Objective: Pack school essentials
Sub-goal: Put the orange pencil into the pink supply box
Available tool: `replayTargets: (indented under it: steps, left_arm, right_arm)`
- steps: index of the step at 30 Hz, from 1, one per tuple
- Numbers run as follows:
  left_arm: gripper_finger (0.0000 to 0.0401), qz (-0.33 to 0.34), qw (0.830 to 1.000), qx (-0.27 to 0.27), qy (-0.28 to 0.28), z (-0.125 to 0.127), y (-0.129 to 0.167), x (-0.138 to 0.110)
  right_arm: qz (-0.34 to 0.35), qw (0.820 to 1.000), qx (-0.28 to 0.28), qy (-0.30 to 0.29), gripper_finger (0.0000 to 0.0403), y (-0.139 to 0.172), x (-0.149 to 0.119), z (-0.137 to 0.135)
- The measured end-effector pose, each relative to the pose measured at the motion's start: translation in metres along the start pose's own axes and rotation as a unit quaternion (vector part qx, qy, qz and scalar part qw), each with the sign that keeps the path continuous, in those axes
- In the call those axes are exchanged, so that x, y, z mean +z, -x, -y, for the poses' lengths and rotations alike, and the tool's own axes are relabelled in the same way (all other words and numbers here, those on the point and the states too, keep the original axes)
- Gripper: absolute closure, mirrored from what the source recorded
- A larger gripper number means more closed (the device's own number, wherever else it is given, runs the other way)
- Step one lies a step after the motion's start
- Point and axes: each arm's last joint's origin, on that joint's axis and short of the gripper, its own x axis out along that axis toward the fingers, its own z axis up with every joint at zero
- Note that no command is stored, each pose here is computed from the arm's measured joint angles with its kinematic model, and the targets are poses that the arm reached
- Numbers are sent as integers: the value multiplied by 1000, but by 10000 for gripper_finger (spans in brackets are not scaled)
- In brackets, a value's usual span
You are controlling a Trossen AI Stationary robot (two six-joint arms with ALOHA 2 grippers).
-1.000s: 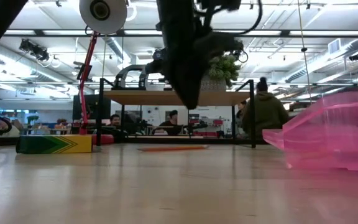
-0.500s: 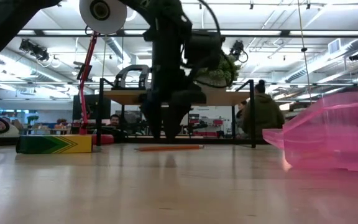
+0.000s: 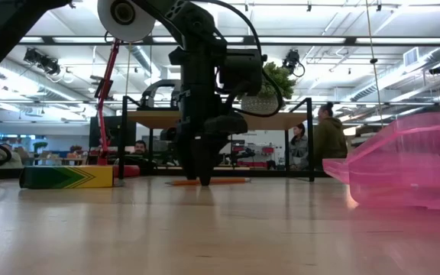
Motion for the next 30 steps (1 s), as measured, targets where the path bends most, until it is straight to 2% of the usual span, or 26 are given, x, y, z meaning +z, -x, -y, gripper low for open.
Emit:
replayTargets:
  steps: [18,27,30]
  left_arm:
    - [384,1,1000,-6,-29,1,-3,0]
    - [386,4,1000,-6,-31,7,11,9]
    - [394,34,998,-33,-33,16,23,18]
  right_arm:
    - [17,1000,-1,0,196,0,1,0]
    - [17,1000,-1,0,196,0,1,0]
    - [18,1000,-1,1,196,0,1,0]
